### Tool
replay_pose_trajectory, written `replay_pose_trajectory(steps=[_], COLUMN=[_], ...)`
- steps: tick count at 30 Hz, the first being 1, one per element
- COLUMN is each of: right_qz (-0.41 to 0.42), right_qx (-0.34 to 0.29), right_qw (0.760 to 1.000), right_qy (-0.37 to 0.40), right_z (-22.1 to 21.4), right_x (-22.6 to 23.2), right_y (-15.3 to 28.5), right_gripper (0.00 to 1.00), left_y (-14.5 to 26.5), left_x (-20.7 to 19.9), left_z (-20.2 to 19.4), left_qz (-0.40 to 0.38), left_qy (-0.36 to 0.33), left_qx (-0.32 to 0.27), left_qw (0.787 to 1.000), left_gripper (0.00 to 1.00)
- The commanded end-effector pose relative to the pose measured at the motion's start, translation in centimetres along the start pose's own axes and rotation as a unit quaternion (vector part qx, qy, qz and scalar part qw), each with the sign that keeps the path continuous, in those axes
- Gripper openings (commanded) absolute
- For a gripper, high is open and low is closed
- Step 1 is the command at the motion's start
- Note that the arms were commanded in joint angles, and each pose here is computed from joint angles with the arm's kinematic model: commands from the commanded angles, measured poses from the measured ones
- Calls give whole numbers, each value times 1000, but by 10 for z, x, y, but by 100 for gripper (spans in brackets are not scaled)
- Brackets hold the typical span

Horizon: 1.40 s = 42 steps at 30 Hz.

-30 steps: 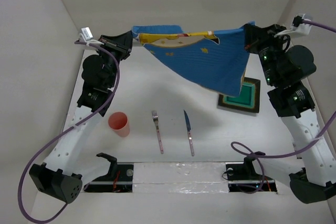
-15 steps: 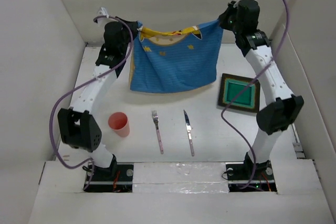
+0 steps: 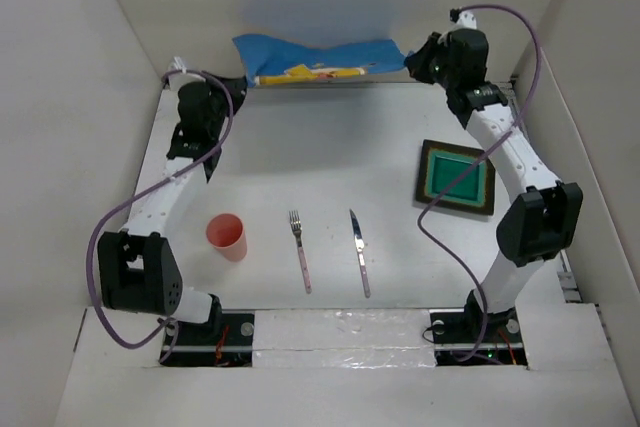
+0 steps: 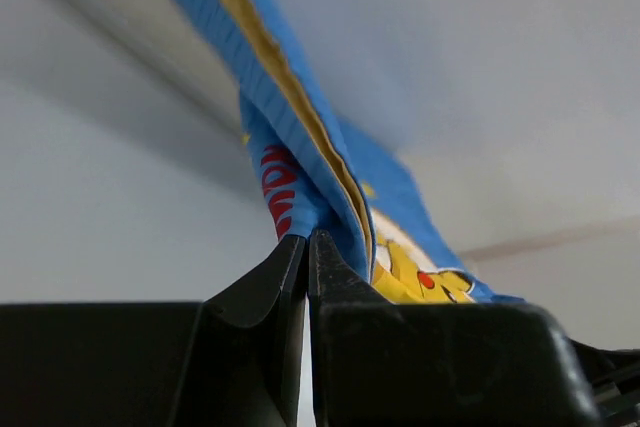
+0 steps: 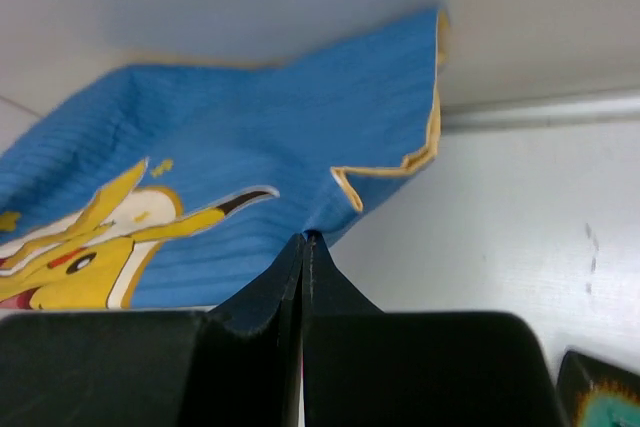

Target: Set the dinner table for one person

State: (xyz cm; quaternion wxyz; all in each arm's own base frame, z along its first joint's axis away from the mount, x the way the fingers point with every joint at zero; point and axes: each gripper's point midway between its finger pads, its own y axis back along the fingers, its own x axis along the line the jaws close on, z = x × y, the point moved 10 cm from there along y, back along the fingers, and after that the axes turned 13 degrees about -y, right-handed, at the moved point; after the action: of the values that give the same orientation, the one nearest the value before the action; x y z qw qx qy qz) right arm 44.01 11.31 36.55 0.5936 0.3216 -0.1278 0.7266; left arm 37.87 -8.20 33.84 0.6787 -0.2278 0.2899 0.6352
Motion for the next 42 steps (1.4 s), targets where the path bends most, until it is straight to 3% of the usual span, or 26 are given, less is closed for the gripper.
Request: replay_pose_trajectory(steps=[1, 2, 6, 8, 11, 12, 15, 18, 23, 25, 26, 29, 30, 34, 37, 42], right_qz=[-2, 7, -34, -58, -73, -75, -80, -88, -144, -154, -156, -149, -145, -137, -122, -99], right_qx=[23, 10, 76, 107, 127, 128, 134, 132, 102, 95, 98, 108, 110, 78, 69, 60], right_qw=[1000, 1000, 996, 992, 989, 988, 987, 987, 984, 983, 982, 983, 983, 987, 990, 993], right_qy=[-9, -9, -20, -24, -30, -32, -40, -39, -29, -32, -29, -24, -23, -13, -10, -9], right_z=[-45, -52, -117, -138, -160, -164, -177, -183, -176, -170, -171, -170, -170, -160, -156, -157], right_x=[-38, -44, -88, -108, -125, -127, -130, -128, -130, -132, -133, -131, -130, -120, -116, -111], right_y=[-2, -2, 0, 2, 10, 13, 27, 38, 48, 50, 52, 57, 59, 77, 83, 91], right_gripper=[0, 0, 0, 0, 0, 0, 0, 0, 3, 15, 28, 49, 51, 54, 49, 41], left_y=[13, 21, 35, 32, 37, 41, 55, 59, 49, 49, 49, 54, 56, 66, 59, 45], left_x=[33, 60, 99, 114, 127, 128, 125, 119, 111, 113, 112, 118, 121, 135, 140, 159], left_z=[-33, -62, -106, -115, -123, -122, -111, -92, -94, -100, -104, -112, -115, -123, -128, -154], left_qz=[-11, 21, 61, 77, 108, 111, 123, 146, 214, 238, 236, 240, 247, 274, 288, 297], left_qy=[48, 56, 92, 98, 105, 105, 91, 38, -54, -87, -97, -114, -118, -147, -157, -192], left_qx=[4, 35, 78, 108, 121, 114, 81, 52, 99, 110, 118, 158, 167, 189, 203, 294], left_qw=[999, 998, 991, 986, 981, 982, 985, 987, 970, 961, 960, 951, 947, 932, 923, 888], left_gripper=[0, 0, 2, 15, 42, 57, 67, 67, 68, 67, 66, 65, 64, 56, 47, 40])
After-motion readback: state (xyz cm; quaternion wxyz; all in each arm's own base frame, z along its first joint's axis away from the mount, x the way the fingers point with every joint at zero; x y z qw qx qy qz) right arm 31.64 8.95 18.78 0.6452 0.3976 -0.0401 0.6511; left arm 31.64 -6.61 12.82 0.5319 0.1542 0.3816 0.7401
